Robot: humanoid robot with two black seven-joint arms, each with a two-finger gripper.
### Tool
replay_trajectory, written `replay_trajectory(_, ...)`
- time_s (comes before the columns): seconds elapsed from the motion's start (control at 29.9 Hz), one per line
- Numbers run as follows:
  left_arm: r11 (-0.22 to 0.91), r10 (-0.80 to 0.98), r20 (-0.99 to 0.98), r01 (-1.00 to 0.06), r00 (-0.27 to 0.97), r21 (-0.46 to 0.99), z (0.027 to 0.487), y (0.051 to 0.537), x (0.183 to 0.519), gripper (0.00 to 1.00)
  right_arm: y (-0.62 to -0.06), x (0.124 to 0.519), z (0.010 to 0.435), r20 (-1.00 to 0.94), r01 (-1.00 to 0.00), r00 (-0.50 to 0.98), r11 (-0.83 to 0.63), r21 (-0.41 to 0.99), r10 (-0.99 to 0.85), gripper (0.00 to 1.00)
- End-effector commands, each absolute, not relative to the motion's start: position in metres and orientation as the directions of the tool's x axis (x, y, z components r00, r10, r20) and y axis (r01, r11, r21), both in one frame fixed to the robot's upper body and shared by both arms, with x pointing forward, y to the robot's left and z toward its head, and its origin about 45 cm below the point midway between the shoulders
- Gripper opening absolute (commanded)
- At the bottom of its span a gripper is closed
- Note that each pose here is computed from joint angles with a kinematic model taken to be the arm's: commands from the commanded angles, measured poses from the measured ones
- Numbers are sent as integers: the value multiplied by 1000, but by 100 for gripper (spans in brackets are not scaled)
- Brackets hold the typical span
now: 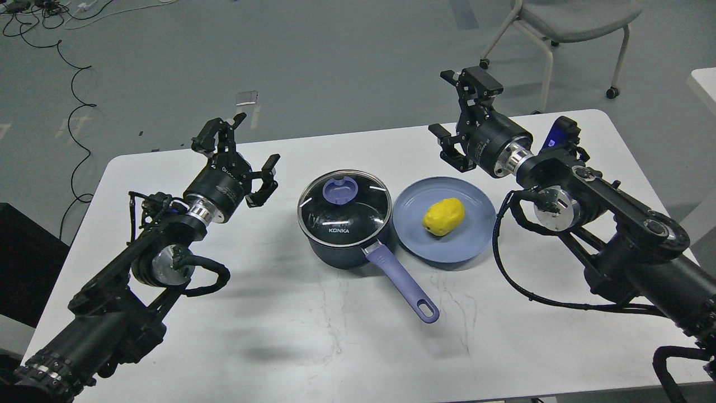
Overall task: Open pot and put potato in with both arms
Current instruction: 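Move the left gripper toward the glass lid on the saucepan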
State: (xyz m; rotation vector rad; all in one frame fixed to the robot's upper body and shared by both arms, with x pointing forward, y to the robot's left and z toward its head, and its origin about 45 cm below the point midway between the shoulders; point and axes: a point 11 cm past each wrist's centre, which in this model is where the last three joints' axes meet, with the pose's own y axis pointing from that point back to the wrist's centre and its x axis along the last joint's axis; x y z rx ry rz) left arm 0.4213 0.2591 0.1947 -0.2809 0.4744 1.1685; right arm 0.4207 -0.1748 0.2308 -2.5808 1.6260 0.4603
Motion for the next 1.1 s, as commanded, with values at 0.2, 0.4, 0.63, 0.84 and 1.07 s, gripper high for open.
replay_trajectory(0.2,353,813,-494,-936,308,-2,209,267,429,98,-181,415,229,-288,-890,399,-443,107,-871,100)
replay_trajectory(0.4,356,808,-489,-934,329,-40,224,259,433,98,-187,414,240,-286,-895,403,-439,76,-870,100)
replay_trajectory(0.63,363,804,-490,-931,337,-45,226,257,433,98,-195,416,244,-279,-902,392,-425,68,-877,100)
replay_trajectory(0.84,365,804,-489,-930,339,-45,226,256,432,98,-205,418,247,-274,-911,377,-407,63,-885,100)
replay_trajectory(1.07,363,802,-493,-930,338,-47,225,255,432,98,-205,418,246,-270,-910,378,-409,66,-886,100)
